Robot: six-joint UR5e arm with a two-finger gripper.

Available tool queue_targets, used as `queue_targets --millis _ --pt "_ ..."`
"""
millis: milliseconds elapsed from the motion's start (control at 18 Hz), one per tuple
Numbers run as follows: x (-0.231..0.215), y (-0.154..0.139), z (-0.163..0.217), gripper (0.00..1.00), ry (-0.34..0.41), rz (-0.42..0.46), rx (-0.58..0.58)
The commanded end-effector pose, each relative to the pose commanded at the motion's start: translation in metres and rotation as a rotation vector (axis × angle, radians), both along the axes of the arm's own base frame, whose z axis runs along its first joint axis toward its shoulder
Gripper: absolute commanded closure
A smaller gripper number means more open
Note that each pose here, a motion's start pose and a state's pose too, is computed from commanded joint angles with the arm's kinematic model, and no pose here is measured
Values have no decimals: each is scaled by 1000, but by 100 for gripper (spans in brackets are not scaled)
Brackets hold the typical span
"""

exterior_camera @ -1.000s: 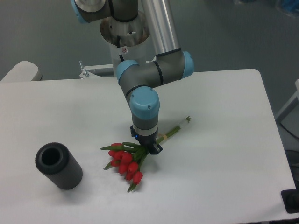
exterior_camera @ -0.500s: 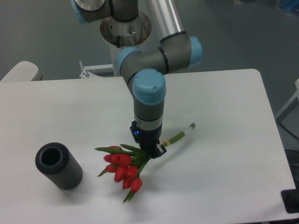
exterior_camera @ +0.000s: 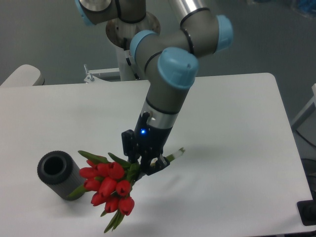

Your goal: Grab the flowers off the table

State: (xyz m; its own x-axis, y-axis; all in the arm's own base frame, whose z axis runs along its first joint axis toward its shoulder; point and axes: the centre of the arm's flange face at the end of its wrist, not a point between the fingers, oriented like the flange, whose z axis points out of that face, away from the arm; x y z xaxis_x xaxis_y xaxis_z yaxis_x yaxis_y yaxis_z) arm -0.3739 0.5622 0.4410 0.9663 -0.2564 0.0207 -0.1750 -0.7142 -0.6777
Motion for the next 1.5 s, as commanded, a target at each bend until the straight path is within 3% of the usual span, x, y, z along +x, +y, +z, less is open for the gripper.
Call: queue_targets --millis 167,389,889,1500 --pt "-13 -12 10 69 -95 33 76" --pt "-20 -20 11 69 -150 36 127" --pt "-29 -27 17 69 -181 28 184" --pt "-30 -29 15 69 -158 25 201"
